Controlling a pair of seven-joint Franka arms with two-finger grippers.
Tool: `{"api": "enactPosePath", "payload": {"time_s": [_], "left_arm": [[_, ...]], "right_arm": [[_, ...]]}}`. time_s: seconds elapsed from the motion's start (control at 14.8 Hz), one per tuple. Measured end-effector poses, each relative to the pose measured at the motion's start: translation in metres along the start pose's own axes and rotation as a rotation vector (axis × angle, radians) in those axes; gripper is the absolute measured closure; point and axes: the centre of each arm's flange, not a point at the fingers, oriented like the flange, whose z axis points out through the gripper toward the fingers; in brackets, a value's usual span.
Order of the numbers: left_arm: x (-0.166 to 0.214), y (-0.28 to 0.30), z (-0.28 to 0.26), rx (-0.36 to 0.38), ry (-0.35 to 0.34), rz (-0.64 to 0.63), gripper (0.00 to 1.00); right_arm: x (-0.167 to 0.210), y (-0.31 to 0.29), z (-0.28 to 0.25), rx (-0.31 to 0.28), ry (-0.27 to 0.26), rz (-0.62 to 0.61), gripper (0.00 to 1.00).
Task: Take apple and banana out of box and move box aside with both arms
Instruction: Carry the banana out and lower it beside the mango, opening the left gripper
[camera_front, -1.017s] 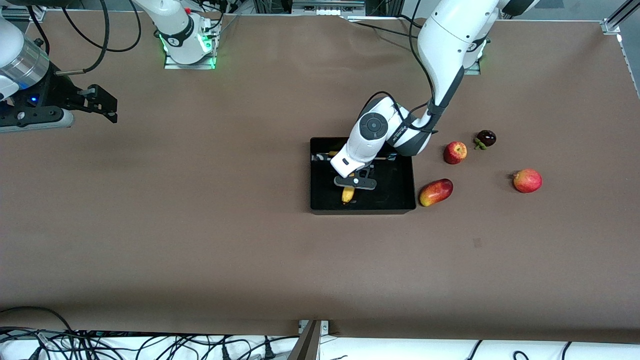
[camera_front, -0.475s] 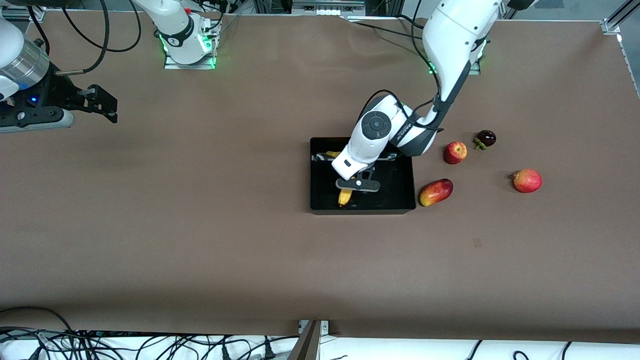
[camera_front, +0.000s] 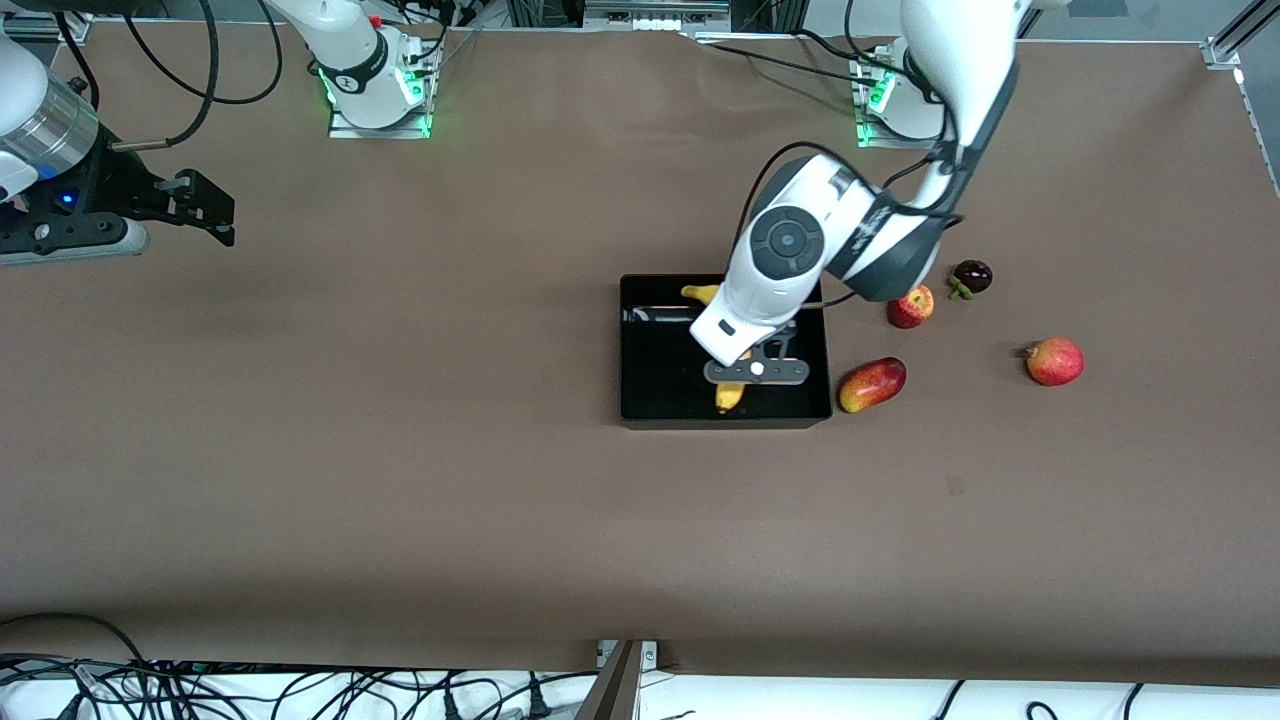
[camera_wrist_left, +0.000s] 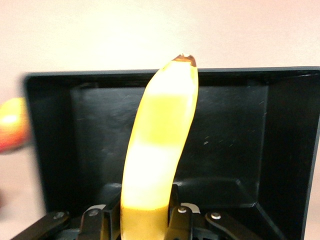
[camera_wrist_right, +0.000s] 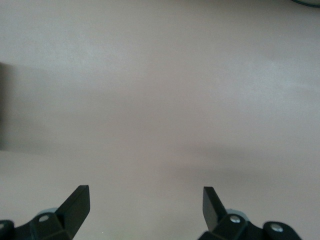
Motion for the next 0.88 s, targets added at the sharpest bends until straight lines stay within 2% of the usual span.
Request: {"api": "enactPosePath", "payload": {"time_s": [0.2,0.47,0.68,0.88], "left_arm": [[0.030,-0.075,-0.029,0.010,-0.038,0.112,0.65],[0.060,-0.192,-0.025,-0.008,-0.119,0.310,0.65],[0.071,-0.272,-0.003,-0.004,-0.155,0.443,0.65],[0.073,-0.329,0.039,0.013,-0.131,0.555,0.65]], "right_arm": [[0.000,0.000,0.000,-0.001,0.000,0.001,0.00],[0.001,0.002,0.000,-0.010,0.005,0.001,0.00],[0.001,0.002,0.000,-0.010,0.009,0.000,0.00],[0.001,0.002,0.000,-0.010,0.009,0.001,0.00]]}}
